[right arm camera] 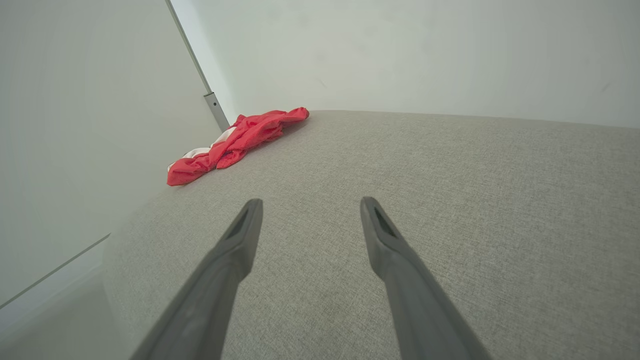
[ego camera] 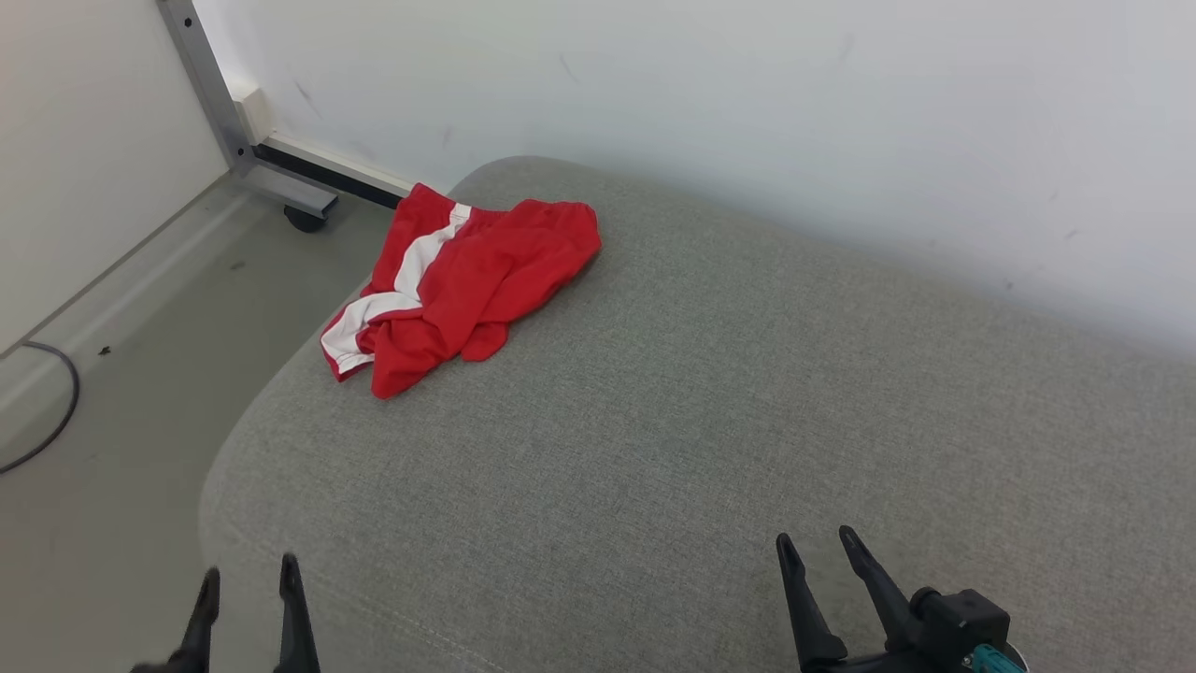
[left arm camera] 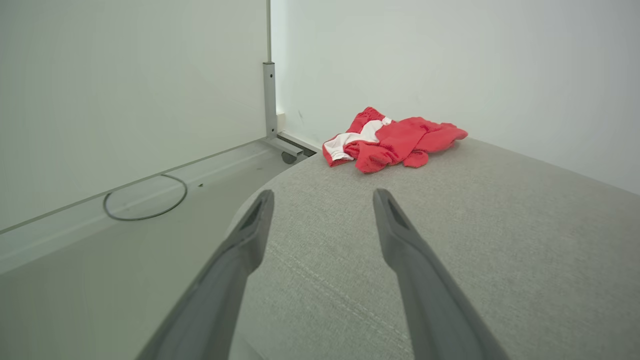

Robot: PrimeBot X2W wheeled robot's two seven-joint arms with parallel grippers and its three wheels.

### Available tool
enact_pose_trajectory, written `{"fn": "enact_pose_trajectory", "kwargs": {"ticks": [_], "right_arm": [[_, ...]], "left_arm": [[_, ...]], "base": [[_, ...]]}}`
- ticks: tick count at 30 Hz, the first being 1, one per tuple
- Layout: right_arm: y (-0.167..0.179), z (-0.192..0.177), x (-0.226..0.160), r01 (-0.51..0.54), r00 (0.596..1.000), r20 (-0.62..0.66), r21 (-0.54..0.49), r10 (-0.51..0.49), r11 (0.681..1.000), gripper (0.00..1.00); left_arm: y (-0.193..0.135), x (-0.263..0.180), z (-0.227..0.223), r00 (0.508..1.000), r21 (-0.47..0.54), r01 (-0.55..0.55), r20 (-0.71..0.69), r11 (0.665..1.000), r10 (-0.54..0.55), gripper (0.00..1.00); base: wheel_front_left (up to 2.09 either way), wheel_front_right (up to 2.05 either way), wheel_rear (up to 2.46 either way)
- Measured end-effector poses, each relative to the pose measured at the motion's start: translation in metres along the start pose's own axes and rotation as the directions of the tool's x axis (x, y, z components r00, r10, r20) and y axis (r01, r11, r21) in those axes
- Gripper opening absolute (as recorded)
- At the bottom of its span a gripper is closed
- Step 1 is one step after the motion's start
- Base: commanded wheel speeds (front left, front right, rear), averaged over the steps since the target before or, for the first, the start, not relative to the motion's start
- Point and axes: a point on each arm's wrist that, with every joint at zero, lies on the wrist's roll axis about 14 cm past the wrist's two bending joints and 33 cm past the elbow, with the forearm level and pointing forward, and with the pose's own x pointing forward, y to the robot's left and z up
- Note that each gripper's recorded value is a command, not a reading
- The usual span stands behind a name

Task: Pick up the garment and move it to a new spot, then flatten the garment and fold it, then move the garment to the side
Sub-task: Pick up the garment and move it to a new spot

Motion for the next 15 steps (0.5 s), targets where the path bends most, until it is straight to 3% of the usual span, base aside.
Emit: {"fn": "enact_pose_trajectory", "kwargs": {"ticks": [9,15], "right_arm": [[-0.006,0.003,0.015,-0.008,1.000,-0.015,-0.022,0.008,1.000,1.00],[-0.025,0.011,0.027,-0.005,1.000,-0.011,-0.052,0.004,0.999,1.00]], "left_arm": [[-0.034,0.100,0.044,0.995,-0.008,0.079,0.060,0.997,-0.078,1.00],[-0.053,0.168,0.052,0.996,-0.038,0.088,-0.018,0.995,-0.088,1.00]], "base": [[0.00,0.00,0.00],[0.00,0.00,0.00]]}}
